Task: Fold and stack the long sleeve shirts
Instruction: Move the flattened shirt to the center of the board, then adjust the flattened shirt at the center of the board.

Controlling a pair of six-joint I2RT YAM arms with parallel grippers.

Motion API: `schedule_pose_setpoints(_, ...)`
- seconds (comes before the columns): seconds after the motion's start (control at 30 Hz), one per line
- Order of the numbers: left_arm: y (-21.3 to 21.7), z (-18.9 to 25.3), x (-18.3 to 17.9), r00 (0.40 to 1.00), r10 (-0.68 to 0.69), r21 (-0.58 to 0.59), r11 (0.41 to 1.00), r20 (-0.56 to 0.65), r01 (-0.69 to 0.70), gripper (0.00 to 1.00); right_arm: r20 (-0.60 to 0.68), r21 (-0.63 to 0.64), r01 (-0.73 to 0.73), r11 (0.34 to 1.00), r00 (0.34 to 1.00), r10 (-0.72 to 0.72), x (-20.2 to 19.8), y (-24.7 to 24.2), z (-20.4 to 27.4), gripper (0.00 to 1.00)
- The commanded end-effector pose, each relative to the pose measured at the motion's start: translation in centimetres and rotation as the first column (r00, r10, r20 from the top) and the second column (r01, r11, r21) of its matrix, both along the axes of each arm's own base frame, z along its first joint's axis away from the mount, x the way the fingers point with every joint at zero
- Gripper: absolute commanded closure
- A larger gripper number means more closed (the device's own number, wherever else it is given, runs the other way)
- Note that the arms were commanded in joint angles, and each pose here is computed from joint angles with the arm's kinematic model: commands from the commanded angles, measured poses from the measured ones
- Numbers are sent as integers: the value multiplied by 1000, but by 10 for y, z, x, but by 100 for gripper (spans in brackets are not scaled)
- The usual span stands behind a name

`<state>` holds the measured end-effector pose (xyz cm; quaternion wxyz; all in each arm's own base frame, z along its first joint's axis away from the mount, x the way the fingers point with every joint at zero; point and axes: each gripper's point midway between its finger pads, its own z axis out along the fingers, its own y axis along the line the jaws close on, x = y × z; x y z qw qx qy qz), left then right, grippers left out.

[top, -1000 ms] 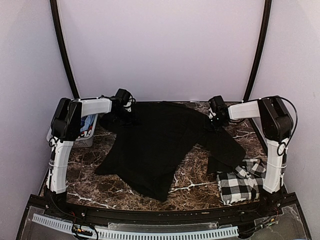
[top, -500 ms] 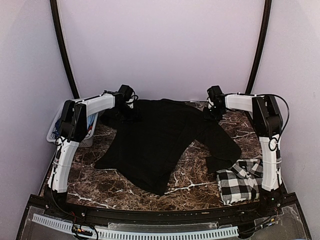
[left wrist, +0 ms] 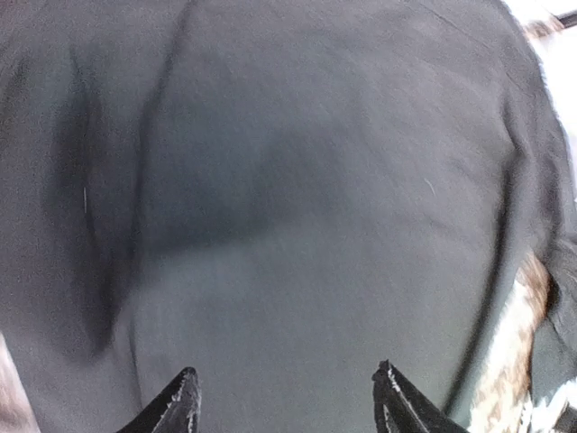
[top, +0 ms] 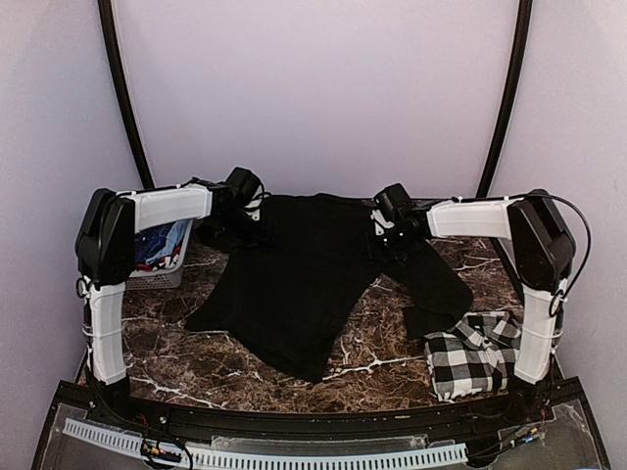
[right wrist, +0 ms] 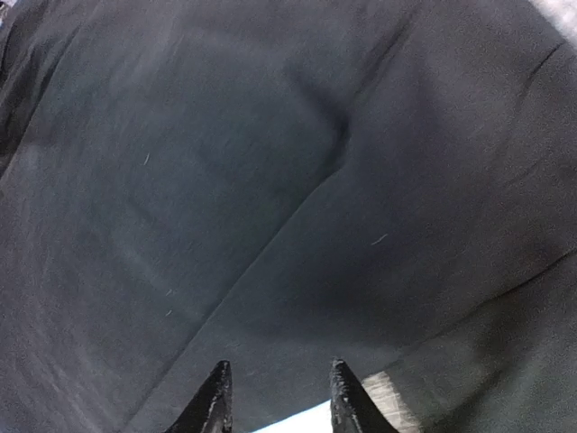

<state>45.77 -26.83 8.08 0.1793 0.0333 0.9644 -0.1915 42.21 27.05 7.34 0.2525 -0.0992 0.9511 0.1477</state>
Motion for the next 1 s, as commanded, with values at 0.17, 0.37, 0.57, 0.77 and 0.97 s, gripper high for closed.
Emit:
schedule_pose_setpoints(0.17, 18, 4, -61, 999, 39, -77, 996, -22, -40, 37, -55, -12, 74, 997, 996, -75, 3, -6, -43, 75)
schedule_pose_setpoints(0.37, 31, -12, -77, 998, 47, -38, 998, -48, -48, 37, -69, -106, 141, 984, 986, -149, -2, -49, -65, 76)
schedule_pose_setpoints(0.57, 46, -32, -82, 995, 65, 27, 998, -78, -63, 37, -67, -179, 175, 968, 980, -189, 4, -87, -67, 77)
schedule_pose_setpoints(0.77, 64, -47, -82, 991, 97, 81, 993, -96, -89, 37, -68, -162, 153, 975, 984, -165, 8, -87, -59, 75)
schedule_pose_setpoints(0.97, 80, -62, -79, 986, 121, 134, 985, -113, -106, 37, -69, -143, 123, 982, 989, -134, 2, -79, -53, 71)
